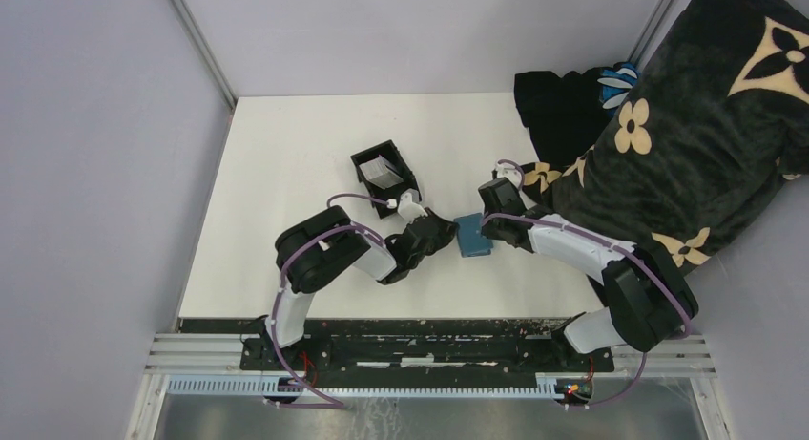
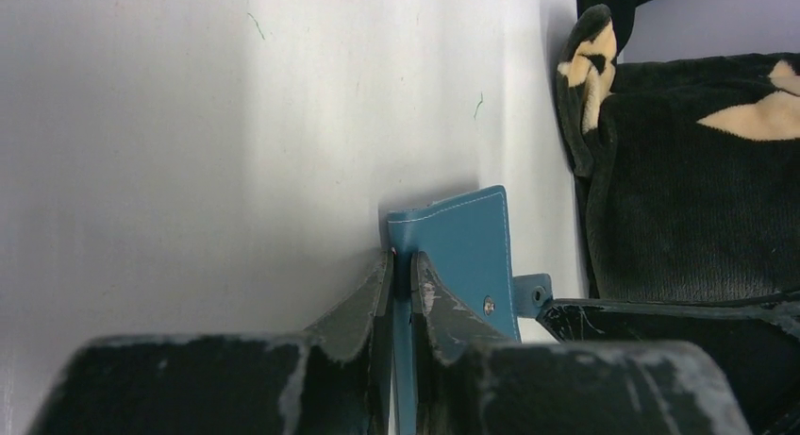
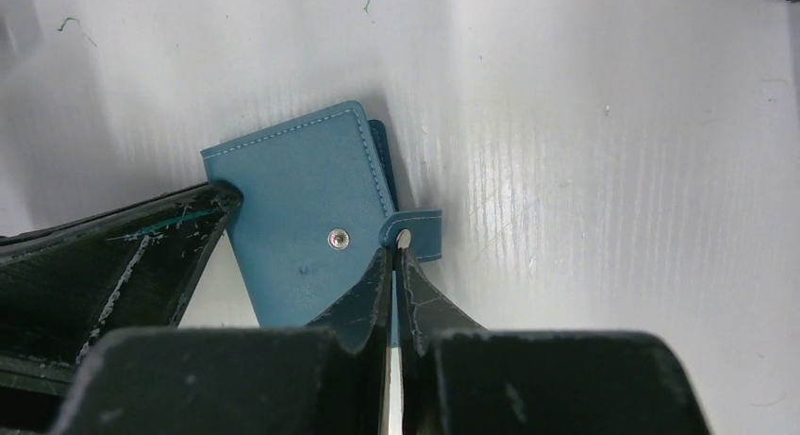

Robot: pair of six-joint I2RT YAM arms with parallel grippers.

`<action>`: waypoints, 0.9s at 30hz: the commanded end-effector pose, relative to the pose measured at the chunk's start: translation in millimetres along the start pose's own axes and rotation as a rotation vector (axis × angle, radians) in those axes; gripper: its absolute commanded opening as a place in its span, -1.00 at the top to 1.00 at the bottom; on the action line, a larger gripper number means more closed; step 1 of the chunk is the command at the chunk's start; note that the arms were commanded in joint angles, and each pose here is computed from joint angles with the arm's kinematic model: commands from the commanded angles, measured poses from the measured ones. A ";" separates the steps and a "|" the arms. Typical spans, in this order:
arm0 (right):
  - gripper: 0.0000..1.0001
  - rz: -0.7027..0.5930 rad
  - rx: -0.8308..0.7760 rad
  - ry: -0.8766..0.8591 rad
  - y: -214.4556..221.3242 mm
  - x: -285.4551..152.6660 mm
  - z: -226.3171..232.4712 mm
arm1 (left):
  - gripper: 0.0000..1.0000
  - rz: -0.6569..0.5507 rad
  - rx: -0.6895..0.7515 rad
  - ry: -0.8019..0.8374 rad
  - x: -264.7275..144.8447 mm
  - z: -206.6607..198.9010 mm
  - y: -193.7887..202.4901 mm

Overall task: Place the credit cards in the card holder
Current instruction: Open the card holder at the center of the board.

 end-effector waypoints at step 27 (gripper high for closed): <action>0.49 0.007 -0.044 -0.075 3.2 -14.1 12.8 | 0.75 -0.191 0.264 -0.512 -102.3 132.9 -72.1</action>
Point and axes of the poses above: each gripper's point midway between its finger pads, its own x axis out along the fingers, its own z axis along the line the jaws close on, y = z × x, the point moved 2 cm from there along -x, back along the fingers, and after that the axes turned 11 degrees about -x, right-handed, at the moved point
